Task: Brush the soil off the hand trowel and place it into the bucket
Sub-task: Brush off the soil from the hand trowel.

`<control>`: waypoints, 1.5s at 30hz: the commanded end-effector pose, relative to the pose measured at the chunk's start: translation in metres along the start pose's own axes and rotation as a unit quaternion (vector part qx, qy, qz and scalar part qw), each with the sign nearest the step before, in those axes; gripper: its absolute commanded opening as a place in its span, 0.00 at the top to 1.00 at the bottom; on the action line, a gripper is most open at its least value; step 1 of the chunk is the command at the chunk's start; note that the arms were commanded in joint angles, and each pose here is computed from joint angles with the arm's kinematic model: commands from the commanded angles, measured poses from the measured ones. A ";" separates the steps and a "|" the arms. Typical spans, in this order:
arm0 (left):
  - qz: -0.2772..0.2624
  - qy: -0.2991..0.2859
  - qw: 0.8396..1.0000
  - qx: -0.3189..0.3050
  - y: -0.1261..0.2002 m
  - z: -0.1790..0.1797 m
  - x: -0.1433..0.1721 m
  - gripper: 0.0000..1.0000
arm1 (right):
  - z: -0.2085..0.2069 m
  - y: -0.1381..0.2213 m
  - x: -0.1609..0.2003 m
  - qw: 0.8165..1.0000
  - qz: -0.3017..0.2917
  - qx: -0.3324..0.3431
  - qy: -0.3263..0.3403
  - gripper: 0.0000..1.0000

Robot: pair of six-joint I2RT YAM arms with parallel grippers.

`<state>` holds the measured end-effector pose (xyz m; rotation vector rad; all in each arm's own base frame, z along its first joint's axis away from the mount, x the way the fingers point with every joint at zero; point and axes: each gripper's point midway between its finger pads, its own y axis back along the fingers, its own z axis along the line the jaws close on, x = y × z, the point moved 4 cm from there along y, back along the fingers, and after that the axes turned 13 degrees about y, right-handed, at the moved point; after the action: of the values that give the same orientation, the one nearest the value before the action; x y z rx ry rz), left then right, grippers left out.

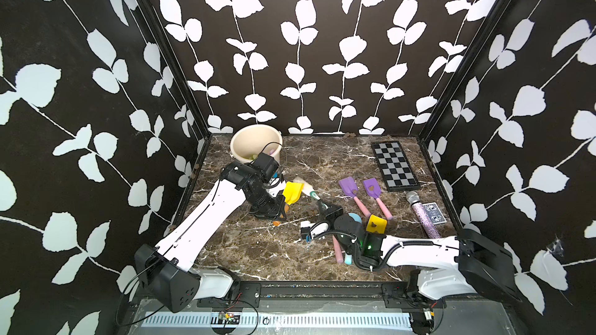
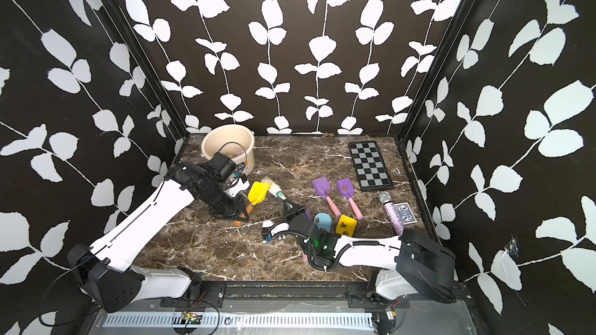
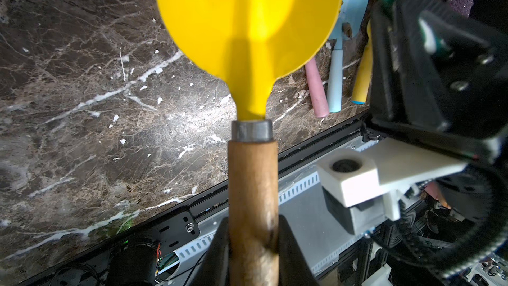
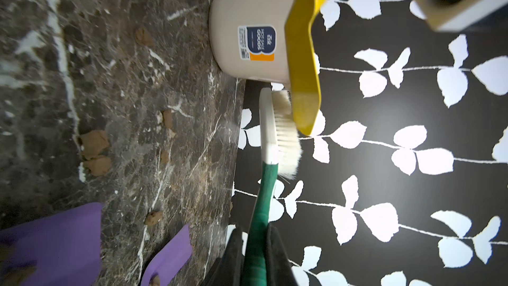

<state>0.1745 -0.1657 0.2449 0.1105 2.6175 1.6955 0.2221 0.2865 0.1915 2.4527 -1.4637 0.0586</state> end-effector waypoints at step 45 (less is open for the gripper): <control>-0.064 -0.058 0.994 -0.063 -0.036 0.030 -0.022 1.00 | -0.021 -0.030 0.041 0.416 -0.072 -0.307 -0.853 1.00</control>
<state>0.1967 -0.1546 0.1932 0.0382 2.3951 1.7771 0.2588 0.2873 0.2116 1.2840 -0.8400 -2.9027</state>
